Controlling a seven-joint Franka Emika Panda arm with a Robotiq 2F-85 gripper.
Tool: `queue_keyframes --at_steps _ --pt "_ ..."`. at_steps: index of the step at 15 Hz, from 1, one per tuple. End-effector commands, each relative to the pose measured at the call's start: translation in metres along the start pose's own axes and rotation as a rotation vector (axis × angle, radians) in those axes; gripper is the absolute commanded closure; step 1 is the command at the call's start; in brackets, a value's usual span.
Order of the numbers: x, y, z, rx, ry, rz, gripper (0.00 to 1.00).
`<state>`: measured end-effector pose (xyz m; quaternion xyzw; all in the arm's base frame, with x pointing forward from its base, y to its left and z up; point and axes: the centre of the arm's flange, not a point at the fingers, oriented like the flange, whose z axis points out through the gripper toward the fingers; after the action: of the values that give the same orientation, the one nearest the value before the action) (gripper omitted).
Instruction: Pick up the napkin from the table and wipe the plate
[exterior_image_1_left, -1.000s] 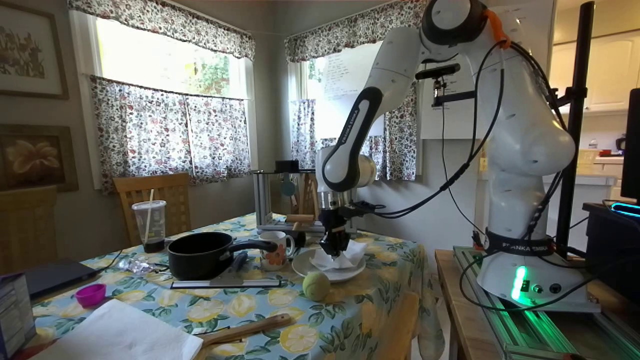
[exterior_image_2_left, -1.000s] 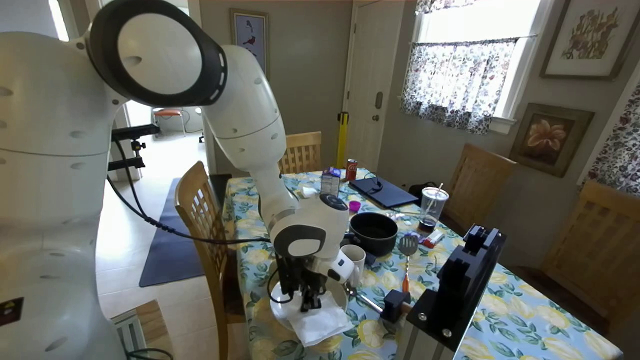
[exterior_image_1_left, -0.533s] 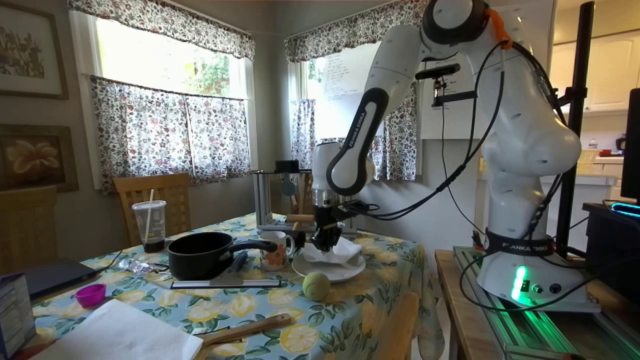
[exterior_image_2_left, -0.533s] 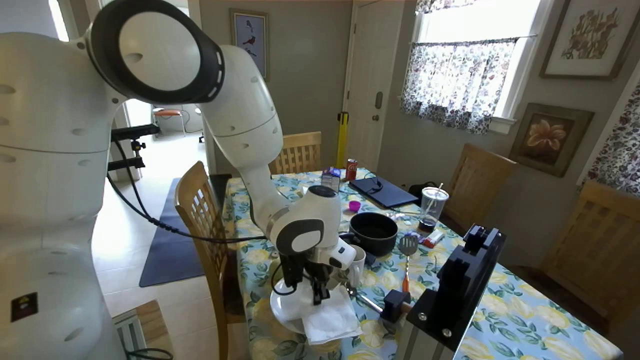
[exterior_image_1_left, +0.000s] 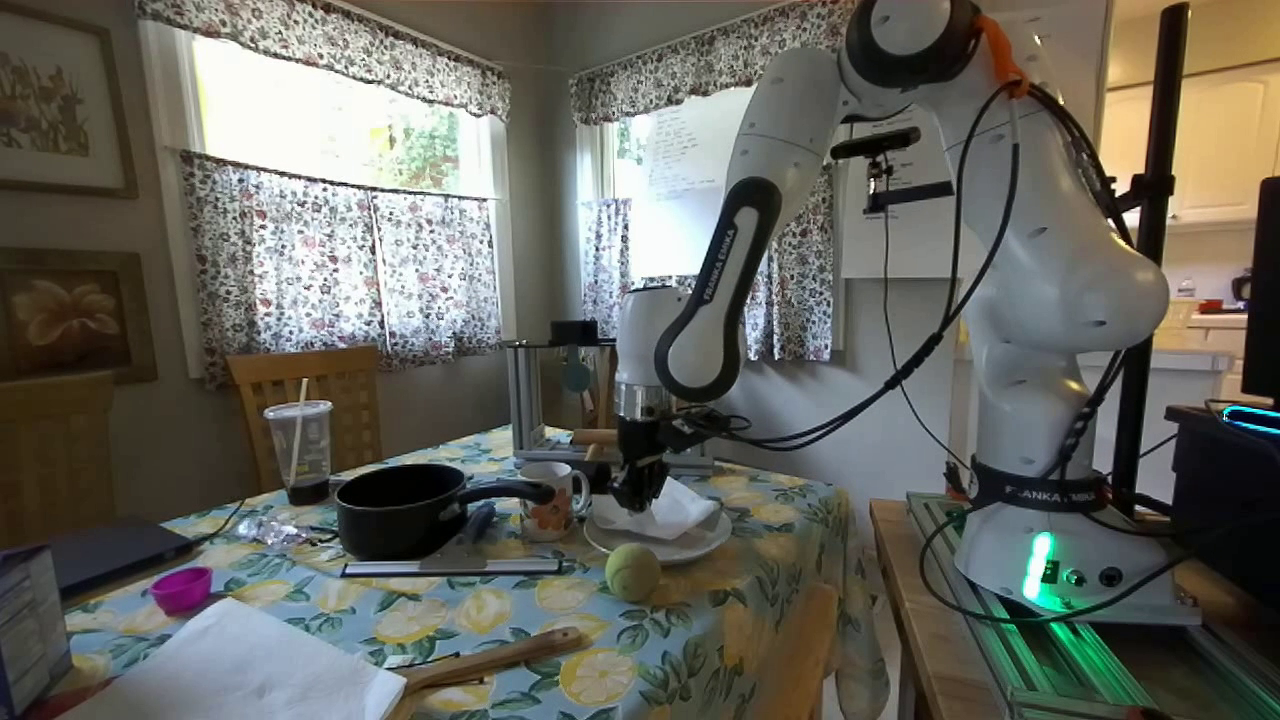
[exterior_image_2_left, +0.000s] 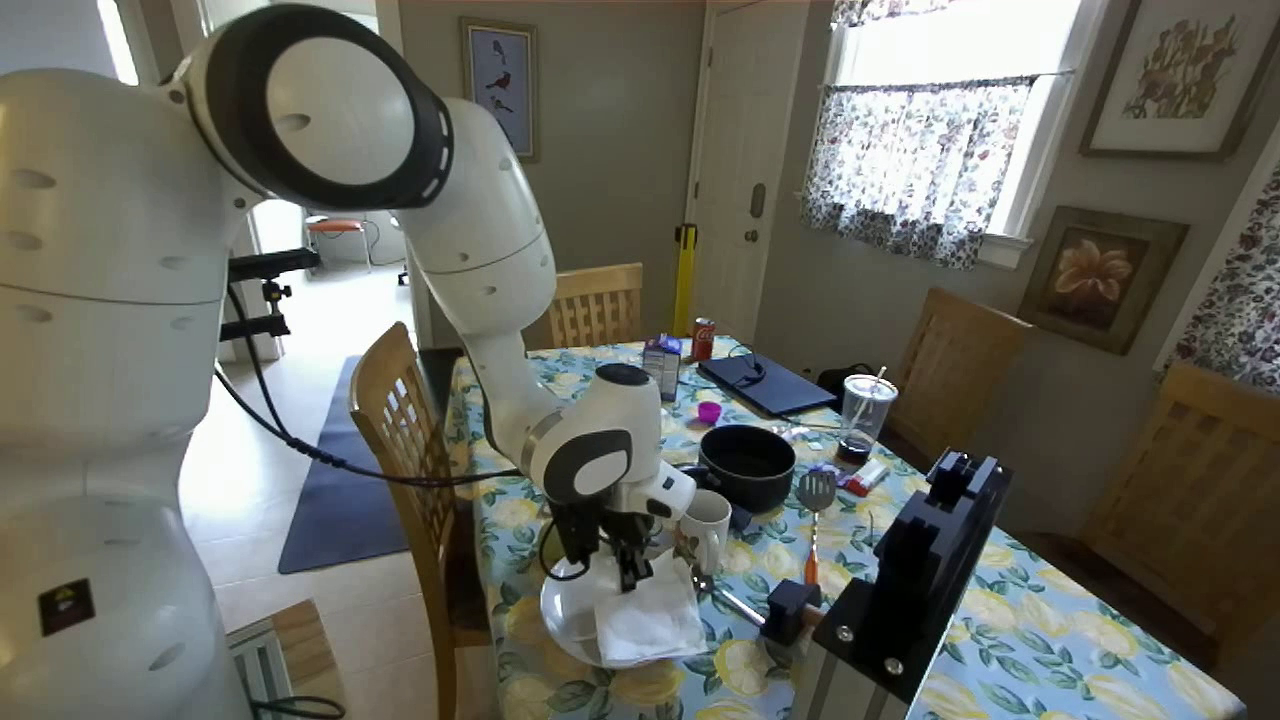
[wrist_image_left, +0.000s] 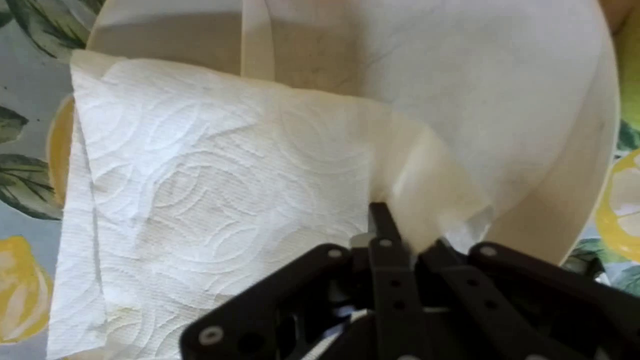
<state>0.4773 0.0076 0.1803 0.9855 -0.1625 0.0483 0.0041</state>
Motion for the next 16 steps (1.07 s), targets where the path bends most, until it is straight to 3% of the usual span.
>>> queue_keyframes --at_steps 1,4,8,16 --pt "-0.003 -0.015 0.004 0.004 0.019 -0.082 1.00" --pt "-0.009 -0.025 0.003 0.029 0.002 -0.139 1.00" --pt "-0.021 -0.034 0.000 0.100 -0.087 -0.180 1.00" --pt "-0.021 0.008 0.006 0.085 -0.223 -0.016 1.00"
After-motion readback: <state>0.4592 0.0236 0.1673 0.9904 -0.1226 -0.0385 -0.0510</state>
